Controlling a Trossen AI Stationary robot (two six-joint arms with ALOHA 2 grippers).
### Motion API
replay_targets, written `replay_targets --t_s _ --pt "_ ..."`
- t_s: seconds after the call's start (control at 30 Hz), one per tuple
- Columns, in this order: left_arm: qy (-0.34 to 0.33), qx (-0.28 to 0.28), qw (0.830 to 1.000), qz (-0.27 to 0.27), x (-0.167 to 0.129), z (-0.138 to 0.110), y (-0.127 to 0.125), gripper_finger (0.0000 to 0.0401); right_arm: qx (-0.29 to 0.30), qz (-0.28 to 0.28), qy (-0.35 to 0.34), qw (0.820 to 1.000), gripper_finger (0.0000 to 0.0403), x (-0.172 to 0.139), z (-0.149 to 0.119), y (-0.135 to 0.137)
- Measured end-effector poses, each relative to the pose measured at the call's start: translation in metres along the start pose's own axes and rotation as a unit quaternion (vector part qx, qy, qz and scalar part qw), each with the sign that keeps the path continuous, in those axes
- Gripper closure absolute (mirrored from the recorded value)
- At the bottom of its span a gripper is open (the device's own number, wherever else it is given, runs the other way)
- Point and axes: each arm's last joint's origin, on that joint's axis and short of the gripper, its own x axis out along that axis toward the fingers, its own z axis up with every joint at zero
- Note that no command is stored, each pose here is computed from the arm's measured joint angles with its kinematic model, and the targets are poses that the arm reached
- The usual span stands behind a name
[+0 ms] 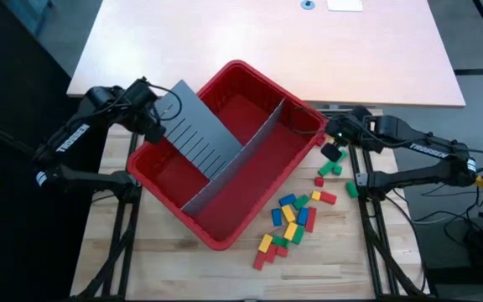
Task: Sort blocks
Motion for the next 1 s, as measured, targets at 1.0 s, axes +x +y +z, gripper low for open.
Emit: replay_targets --t_s 1.0 --pt "0.085 -0.005 0.995 -0.043 0.034 -0.004 -0.013 0.0401 0.041 -0.002 -0.069 0.997 0.0403 0.004 0.018 -0.006"
